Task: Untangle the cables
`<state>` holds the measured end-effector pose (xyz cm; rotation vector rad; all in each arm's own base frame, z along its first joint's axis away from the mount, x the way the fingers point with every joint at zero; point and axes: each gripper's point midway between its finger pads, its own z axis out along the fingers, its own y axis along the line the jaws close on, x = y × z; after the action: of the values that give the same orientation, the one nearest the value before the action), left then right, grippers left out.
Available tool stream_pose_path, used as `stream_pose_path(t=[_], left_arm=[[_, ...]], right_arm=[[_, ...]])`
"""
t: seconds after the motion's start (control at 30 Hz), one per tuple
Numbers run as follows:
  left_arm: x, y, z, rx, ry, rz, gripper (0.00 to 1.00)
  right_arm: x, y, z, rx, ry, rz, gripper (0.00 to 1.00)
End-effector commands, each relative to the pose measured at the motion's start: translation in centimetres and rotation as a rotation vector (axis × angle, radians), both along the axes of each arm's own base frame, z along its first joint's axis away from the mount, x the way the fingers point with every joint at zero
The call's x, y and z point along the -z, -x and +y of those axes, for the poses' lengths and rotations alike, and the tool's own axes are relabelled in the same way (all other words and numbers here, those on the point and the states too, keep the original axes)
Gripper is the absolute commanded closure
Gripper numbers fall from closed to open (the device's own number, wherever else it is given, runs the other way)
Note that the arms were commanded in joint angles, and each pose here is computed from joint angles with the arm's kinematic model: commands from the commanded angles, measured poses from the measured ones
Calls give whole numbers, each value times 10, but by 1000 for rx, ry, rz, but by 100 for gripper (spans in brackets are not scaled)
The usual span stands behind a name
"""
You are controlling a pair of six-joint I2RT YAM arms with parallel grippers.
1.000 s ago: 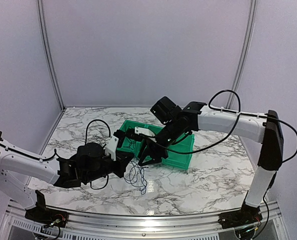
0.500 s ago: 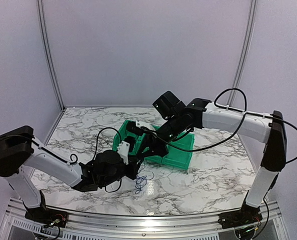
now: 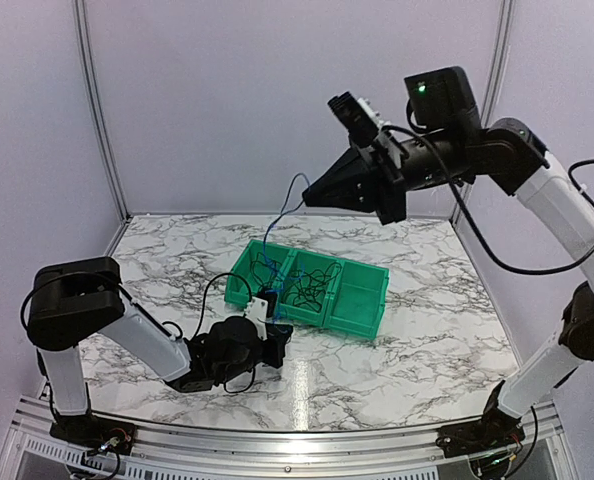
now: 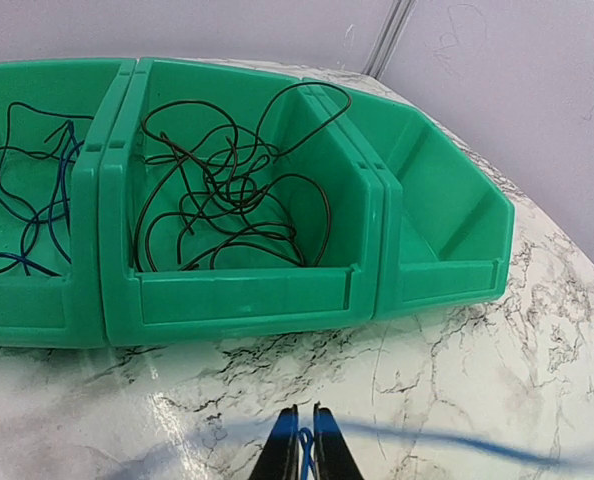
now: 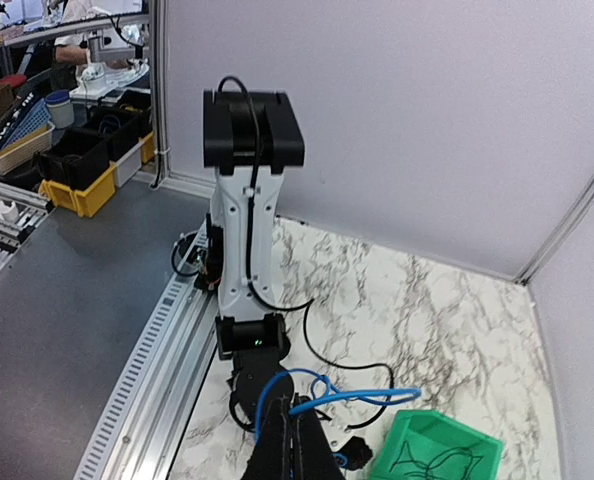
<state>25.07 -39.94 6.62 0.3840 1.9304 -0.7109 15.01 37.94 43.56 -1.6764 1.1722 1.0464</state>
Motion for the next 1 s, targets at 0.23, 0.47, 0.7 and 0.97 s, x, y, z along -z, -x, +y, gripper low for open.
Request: stream_pose_path(t=[0.23, 0.47, 0.7, 0.97], left_arm=[[3, 5, -1, -3, 69, 37, 95], [-6, 12, 12, -5, 84, 32, 100], [6, 22, 40, -44, 84, 79, 100], [18, 30, 78, -125, 133, 130, 100]], right_arm=[[-79, -10, -61, 127, -148, -169, 100], [-70, -47, -88, 274, -152, -162, 100], [-124, -92, -149, 511, -267, -257, 100], [-168, -123, -191, 727, -354, -349, 100]])
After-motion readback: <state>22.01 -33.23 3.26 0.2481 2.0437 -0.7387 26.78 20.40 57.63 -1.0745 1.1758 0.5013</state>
